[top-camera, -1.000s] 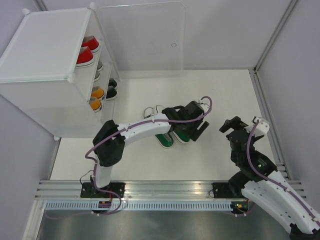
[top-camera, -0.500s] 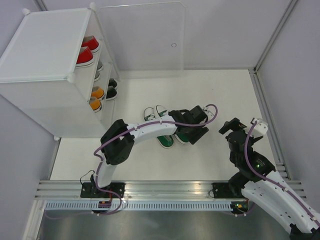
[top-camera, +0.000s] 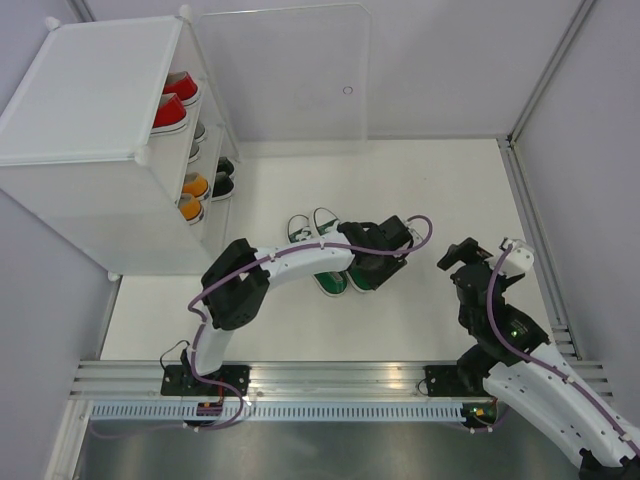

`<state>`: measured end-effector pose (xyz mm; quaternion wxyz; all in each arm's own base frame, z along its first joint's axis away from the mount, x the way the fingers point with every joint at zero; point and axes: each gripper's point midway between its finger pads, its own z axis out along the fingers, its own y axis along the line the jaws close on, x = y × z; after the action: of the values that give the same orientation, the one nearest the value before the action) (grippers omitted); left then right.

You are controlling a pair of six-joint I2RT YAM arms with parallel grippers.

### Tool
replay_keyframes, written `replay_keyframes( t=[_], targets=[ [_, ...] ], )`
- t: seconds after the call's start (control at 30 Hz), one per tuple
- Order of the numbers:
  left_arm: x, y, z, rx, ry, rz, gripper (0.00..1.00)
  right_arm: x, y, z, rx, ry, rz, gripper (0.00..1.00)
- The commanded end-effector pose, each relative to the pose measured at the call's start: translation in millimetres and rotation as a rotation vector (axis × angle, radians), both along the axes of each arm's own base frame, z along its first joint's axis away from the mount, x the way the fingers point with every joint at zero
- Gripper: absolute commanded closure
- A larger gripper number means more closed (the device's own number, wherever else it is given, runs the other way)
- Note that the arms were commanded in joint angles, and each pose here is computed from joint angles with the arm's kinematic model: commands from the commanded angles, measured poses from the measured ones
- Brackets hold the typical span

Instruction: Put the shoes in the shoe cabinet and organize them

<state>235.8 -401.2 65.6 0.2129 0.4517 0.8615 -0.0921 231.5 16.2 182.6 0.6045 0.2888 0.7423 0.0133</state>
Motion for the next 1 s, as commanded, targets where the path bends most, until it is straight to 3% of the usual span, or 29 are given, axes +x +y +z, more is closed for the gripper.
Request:
replay_keyframes(
  t=[0.0,0.3,0.4,0.43,0.57,0.83,0.97],
  targets=[
    [-9,15,-14,0.082,0.030,0.019,0.52,2,-4,4,-0.006,-0.023,-0.026,0.05],
    [4,-5,-34,0.098,0.024,0.023,0.53,-2,-7,3,0.019,-0.060,-0.034,0.06],
    [6,-4,-41,0.116,0.019,0.023,0.58,-4,-10,6,0.031,-0.083,-0.039,0.06],
    [7,-4,-41,0.120,0.014,0.024,0.69,-4,-10,5,0.032,-0.084,-0.039,0.06],
    [13,-7,-9,0.066,-0.036,0.026,0.88,-6,-11,7,0.044,-0.102,-0.039,0.07],
    [56,0,97,-0.039,-0.295,0.073,0.94,-5,-7,2,0.040,-0.096,-0.014,0.07],
    [88,31,129,-0.080,-0.348,0.207,0.98,-7,-10,7,0.054,-0.118,-0.019,0.07]
  ],
)
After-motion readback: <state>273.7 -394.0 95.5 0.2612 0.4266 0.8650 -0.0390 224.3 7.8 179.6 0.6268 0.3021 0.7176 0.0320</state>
